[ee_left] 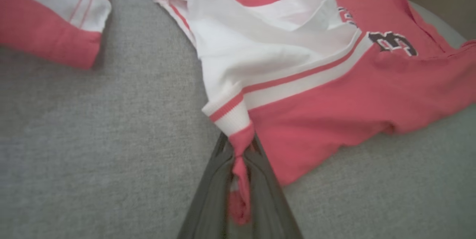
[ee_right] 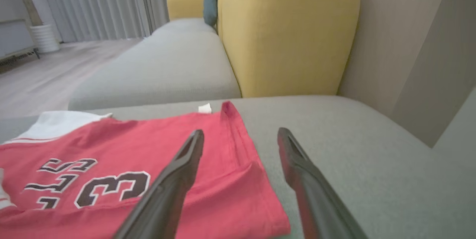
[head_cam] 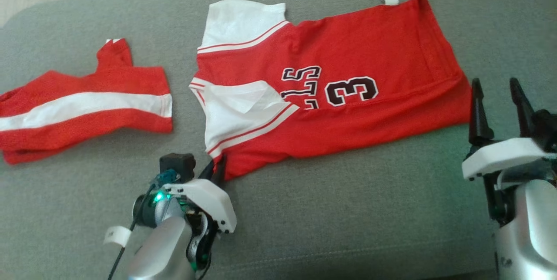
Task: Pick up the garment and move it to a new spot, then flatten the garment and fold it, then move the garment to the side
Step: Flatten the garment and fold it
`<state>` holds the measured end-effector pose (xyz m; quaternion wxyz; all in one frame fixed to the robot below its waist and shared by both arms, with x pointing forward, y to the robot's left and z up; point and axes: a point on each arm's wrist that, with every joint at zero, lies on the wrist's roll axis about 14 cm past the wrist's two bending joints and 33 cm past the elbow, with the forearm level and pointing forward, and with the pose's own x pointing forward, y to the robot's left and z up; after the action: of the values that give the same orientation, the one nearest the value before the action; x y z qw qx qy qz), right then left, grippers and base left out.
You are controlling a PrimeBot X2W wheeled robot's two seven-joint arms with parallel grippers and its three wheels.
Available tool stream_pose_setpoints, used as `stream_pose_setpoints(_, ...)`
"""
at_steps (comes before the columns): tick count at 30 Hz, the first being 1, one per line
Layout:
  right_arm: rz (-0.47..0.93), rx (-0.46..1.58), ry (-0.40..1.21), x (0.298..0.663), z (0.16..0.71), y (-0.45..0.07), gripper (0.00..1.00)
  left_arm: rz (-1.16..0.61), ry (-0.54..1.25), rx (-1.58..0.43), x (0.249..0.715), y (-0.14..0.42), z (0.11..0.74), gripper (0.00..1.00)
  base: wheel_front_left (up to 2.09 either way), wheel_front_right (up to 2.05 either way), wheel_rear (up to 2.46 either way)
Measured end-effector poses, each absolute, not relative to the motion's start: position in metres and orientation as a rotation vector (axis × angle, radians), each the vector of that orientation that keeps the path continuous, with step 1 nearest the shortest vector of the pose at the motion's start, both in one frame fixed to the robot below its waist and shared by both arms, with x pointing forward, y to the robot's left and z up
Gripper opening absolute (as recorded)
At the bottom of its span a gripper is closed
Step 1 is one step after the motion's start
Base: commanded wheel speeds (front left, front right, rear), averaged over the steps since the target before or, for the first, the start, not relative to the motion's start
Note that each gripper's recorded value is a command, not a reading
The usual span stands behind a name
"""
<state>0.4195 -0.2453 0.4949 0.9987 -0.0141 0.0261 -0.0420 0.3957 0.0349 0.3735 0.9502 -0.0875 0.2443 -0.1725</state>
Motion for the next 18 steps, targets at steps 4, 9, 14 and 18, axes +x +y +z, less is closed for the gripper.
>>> stream_pose_setpoints(4,-0.144,0.044,0.215,0.424,0.459,-0.256,1.00,-0.350,0.408,-0.196,0.402,0.035,0.390,0.00,0.00,0.00,0.00)
stream_pose_setpoints(9,-0.225,0.139,0.416,0.429,0.413,-0.268,1.00,-0.372,0.298,-0.194,0.416,0.032,0.416,0.00,0.00,0.00,0.00)
stream_pose_setpoints(14,-0.258,0.096,0.497,0.439,0.394,-0.275,1.00,-0.380,0.266,-0.202,0.423,0.031,0.424,0.00,0.00,0.00,0.00)
stream_pose_setpoints(18,-0.274,0.102,0.557,0.444,0.377,-0.276,1.00,-0.370,0.263,-0.198,0.425,0.036,0.422,0.00,0.00,0.00,0.00)
